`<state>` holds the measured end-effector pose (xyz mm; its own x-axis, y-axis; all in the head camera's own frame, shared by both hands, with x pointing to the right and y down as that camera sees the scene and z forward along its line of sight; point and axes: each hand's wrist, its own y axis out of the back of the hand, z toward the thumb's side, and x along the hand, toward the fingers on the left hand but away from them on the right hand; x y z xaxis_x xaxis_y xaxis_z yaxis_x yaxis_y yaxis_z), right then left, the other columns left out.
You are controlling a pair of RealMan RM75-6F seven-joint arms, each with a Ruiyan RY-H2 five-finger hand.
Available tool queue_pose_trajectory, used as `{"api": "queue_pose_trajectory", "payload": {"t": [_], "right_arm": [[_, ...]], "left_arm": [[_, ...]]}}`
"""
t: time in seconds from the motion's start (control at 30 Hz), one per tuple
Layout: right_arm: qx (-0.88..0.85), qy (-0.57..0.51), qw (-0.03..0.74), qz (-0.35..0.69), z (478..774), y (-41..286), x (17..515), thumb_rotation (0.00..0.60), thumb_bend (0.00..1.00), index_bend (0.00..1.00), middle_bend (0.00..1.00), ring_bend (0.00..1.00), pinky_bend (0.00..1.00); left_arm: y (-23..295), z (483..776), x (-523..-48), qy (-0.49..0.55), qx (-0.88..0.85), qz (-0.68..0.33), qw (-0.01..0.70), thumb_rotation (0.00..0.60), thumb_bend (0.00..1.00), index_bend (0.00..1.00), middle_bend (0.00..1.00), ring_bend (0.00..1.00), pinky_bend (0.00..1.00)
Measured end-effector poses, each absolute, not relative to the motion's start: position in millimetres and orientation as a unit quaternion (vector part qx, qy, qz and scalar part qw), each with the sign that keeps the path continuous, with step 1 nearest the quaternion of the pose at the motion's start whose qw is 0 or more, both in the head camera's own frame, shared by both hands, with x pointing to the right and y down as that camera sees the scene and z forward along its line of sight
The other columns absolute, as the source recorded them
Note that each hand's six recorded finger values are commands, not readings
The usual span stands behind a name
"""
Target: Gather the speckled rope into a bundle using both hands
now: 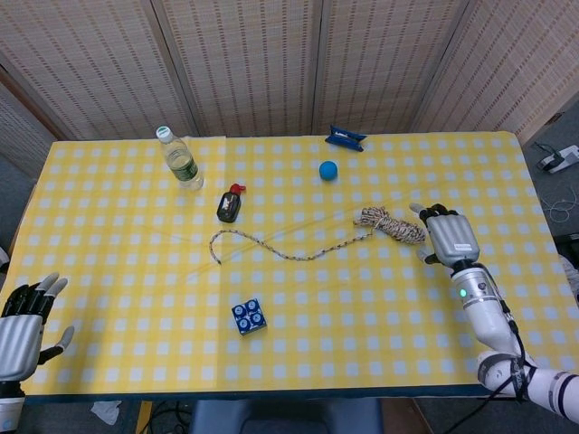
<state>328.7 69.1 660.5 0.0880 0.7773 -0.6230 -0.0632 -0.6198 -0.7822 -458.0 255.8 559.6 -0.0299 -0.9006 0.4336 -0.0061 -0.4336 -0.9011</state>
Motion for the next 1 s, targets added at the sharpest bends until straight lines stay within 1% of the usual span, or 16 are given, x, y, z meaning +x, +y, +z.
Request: {"api": "queue_pose_trajectory", "payload": {"t": [0.2,0.37,0.47,0.73,1.0], "right_arm": [[-0.639,-0.263,0.325,0.645,691,49,324,0.600,0.18,0.16,0.27,0.17,0.29],[-0.632,-0.253,0.310,0.663,713,42,320,0.600,0.18,0.16,0.26,0.17,0.29],[-0.631,-0.244,0.302,0.671,726,42,317,0.600,0.18,0.18,0.26,0.17,0.29],[-0.629,-0.229,0.287,0.685,747,42,312,0.600,0.18,0.24,0.25,0.17,0.29],[-0.625,-0.218,0.286,0.692,757,40,305,0.600,0.18,0.26,0.25,0.17,0.29]], "left_arm": [[257,561,-458,0.381,-0.592,-0.608,0.366,0.600,0.32,0.18,0.13,0.13,0.09],[257,563,-456,0.379,-0.594,-0.608,0.366,0.600,0.32,0.18,0.13,0.13,0.08],[257,563,-455,0.378,-0.595,-0.608,0.365,0.600,0.32,0.18,0.13,0.13,0.08],[257,566,-453,0.375,-0.599,-0.607,0.363,0.600,0.32,0.19,0.13,0.13,0.09],[258,568,-452,0.373,-0.603,-0.605,0.362,0.600,0.32,0.19,0.13,0.13,0.09]]}}
